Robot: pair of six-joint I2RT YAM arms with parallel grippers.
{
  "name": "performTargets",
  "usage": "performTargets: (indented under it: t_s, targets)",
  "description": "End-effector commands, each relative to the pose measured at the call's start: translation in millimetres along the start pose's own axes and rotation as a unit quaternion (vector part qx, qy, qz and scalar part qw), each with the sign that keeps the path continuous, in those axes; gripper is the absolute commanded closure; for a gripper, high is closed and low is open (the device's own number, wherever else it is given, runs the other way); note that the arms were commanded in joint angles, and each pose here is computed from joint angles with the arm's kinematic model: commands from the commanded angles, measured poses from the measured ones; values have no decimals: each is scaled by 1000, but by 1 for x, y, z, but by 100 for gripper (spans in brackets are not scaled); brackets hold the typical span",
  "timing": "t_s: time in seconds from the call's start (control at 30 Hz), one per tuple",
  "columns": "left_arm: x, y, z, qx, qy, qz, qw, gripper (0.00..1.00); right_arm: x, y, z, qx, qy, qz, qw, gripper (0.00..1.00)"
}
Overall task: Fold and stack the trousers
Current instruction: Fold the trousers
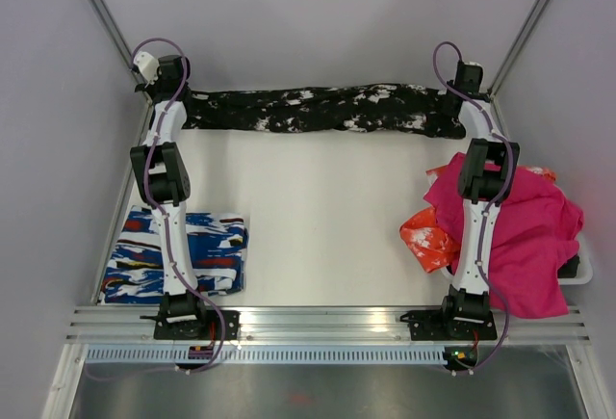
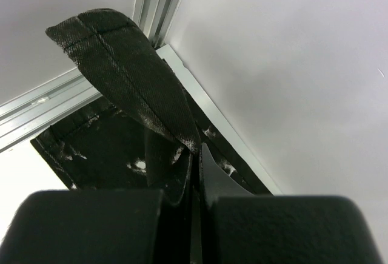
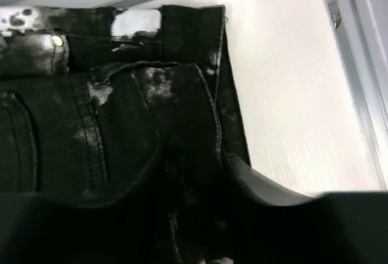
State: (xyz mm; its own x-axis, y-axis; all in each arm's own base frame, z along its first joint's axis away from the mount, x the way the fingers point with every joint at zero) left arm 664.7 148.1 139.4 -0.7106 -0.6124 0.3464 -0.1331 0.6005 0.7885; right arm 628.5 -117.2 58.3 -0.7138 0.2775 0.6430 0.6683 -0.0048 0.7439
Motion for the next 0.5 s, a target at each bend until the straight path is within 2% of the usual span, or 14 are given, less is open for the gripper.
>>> performTargets:
  t_s: [0.0,0.03,0.1,0.2,0.23,0.27,0.3,0.33,0.47]
  targets:
    - [13,32,-22,1,-29,-25,999,98,9,38,0,-7,17,-56,998,75]
    - [14,32,-23,1,-30,-25,999,98,11,42,1,-8,18,-61,998,85]
    - [16,33,-27,-1,-34,-26,999,98,19,57,-5,-13,11,-84,996,99]
    - [22,39,-34,1,-42,-29,999,98,40,91,-9,-23,10,-135,990,100]
    - [23,42,-35,2,-43,-32,999,98,42,89,-9,-25,14,-139,990,100]
    - [27,46,-38,3,-47,-34,998,98,59,115,-12,-32,15,-185,982,100]
    - [27,49,-39,5,-46,-39,998,98,61,114,-12,-36,15,-191,981,100]
    - [29,53,-41,8,-47,-44,998,98,74,132,-16,-43,12,-225,973,100]
    - [30,68,-44,23,-43,-74,996,98,83,142,-19,-48,6,-260,964,100]
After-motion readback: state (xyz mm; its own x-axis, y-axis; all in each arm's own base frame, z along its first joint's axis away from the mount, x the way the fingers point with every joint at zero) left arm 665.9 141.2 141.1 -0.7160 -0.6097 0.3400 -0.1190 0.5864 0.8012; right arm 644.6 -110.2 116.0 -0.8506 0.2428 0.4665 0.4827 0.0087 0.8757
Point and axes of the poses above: each gripper's point midway between its finger pads, its own x axis back along the fingers, its own z axis along the line the jaws close on, y = z × x, the point moved 2 cm from there along x, back along the fingers, and after that the axes turned 9 degrees about x, right-handed, at the moved point
